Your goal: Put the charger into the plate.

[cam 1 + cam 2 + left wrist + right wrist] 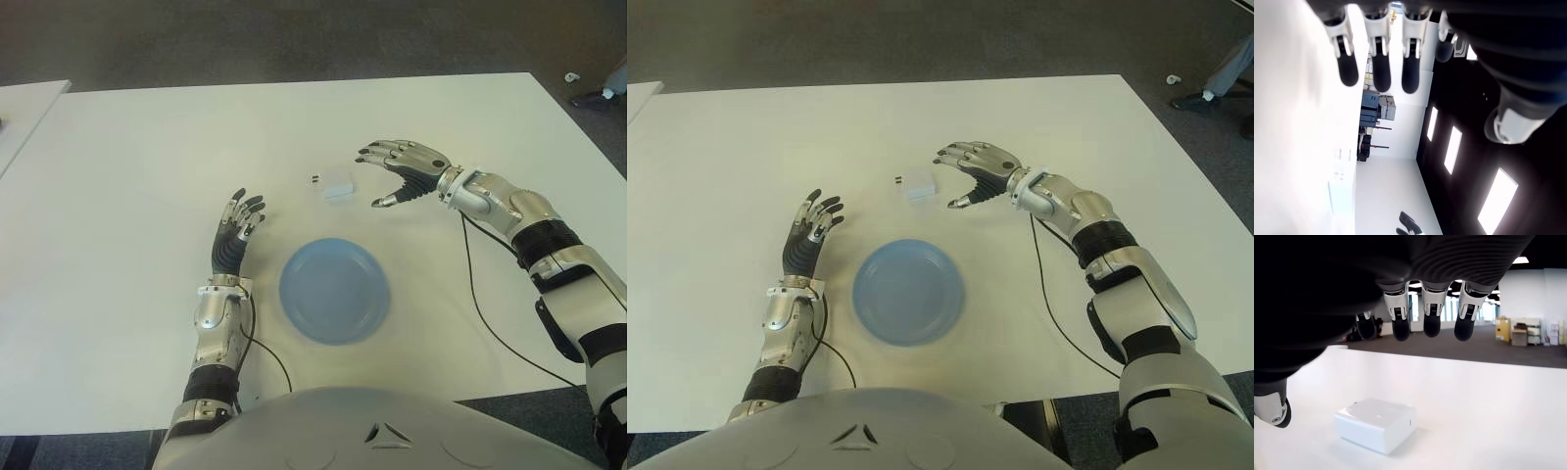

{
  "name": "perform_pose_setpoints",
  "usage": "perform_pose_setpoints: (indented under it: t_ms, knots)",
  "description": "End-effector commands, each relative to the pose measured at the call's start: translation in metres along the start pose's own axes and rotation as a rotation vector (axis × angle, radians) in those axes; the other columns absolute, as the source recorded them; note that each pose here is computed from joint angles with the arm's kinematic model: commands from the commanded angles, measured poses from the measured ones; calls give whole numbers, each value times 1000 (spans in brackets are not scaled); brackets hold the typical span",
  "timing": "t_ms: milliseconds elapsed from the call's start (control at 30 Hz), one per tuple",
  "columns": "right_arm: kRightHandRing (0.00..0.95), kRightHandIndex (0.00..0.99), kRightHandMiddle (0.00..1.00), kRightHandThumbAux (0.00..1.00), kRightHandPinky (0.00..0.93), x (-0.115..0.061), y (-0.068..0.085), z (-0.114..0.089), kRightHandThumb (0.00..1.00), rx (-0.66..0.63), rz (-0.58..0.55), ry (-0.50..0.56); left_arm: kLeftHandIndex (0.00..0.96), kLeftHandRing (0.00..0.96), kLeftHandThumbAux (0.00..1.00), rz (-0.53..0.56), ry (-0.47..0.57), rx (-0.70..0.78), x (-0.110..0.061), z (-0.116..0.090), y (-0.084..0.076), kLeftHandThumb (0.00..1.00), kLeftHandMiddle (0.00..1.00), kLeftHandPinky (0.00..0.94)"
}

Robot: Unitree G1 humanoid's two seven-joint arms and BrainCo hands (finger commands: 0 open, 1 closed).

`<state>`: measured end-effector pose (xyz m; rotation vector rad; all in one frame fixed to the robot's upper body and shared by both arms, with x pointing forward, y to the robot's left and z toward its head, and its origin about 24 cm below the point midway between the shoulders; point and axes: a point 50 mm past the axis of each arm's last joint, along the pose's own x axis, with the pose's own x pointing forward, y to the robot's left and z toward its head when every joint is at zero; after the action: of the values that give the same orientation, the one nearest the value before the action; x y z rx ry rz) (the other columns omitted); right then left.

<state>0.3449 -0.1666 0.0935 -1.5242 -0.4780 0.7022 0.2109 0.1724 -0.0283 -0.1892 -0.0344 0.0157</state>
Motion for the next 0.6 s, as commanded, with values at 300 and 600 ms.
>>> perform_pose_setpoints:
  t_ms: [300,600]
  knots:
    - [0,0,0,316,0,18,3,1,92,74,-9,52,111,235,523,28,143,-28,-21,-26,5,33,243,235]
    - [0,0,0,212,0,42,13,12,162,112,21,90,98,230,521,26,146,-40,-21,-26,4,41,231,229]
